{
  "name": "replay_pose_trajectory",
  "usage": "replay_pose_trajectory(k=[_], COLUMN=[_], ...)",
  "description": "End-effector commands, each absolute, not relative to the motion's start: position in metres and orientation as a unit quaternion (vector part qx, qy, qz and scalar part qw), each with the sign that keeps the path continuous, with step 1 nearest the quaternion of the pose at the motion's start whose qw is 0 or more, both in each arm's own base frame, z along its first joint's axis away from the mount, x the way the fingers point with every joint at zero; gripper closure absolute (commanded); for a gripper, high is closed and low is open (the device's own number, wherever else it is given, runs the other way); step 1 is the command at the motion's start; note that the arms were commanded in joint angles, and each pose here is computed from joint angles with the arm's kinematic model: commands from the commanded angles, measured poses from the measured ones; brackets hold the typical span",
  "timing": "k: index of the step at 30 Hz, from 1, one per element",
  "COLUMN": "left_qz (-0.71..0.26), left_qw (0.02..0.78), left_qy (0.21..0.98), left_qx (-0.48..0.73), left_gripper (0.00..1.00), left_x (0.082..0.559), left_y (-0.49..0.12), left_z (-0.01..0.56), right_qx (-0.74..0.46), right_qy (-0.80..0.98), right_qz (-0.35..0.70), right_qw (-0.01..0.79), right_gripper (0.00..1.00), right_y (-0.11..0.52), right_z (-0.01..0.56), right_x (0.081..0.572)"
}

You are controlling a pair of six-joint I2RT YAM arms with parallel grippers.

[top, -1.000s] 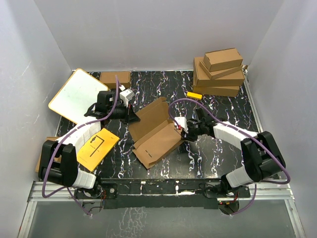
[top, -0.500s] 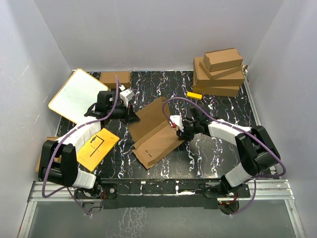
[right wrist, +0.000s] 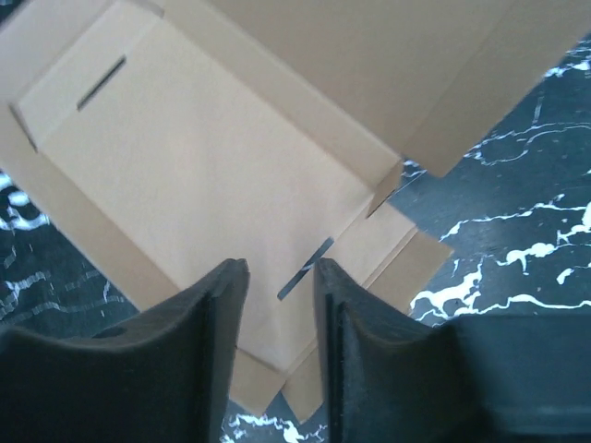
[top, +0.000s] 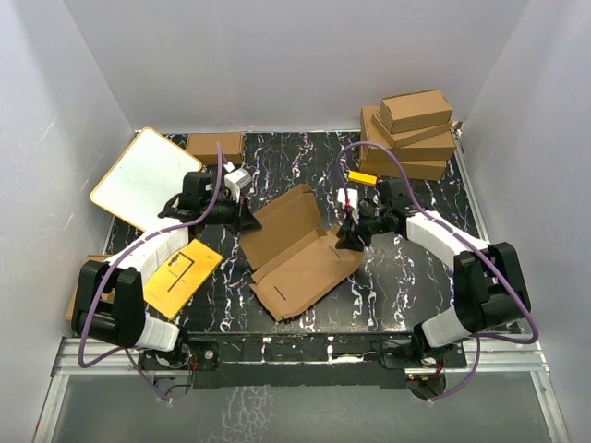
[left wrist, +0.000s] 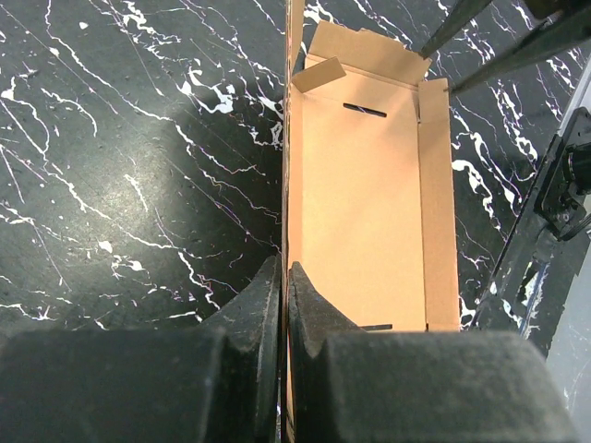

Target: Fold the paper box

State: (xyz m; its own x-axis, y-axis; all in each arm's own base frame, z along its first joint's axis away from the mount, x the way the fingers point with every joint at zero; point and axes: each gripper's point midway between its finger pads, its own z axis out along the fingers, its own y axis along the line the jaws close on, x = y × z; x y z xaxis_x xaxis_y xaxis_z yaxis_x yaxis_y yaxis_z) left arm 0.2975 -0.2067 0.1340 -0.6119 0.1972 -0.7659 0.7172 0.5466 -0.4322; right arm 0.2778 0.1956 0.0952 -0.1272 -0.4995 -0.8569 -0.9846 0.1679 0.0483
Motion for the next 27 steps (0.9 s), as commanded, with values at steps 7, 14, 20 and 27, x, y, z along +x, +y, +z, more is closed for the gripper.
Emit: replay_pose_trajectory(k=[7, 14, 20, 27], left_qz=[-0.401, -0.407, -0.417, -0.426], left_qw=[0.349, 0.35, 0.348, 0.347], left_qy=[0.794, 0.79, 0.785, 0.781], left_qx=[0.296, 0.296, 0.297, 0.297], left_gripper=[1.0, 1.0, 1.0, 1.0], left_x=[0.289, 0.289, 0.288, 0.286], left_y=[-0.212, -0.213, -0.216, -0.218], left_z=[0.147, 0.15, 0.152, 0.153], right_qx=[-0.405, -0.411, -0.425, -0.424], right_qy=[0.757, 0.763, 0.751, 0.753], right_qz=[0.363, 0.374, 0.397, 0.398], right_qw=[0.362, 0.33, 0.312, 0.307], right_gripper=[0.86, 0.88, 0.88, 0.87], right_y=[0.212, 0.227, 0.243, 0.244], right_z=[0.095, 0.071, 0.064, 0.06], right_x=[0.359, 0.353, 0.341, 0.339])
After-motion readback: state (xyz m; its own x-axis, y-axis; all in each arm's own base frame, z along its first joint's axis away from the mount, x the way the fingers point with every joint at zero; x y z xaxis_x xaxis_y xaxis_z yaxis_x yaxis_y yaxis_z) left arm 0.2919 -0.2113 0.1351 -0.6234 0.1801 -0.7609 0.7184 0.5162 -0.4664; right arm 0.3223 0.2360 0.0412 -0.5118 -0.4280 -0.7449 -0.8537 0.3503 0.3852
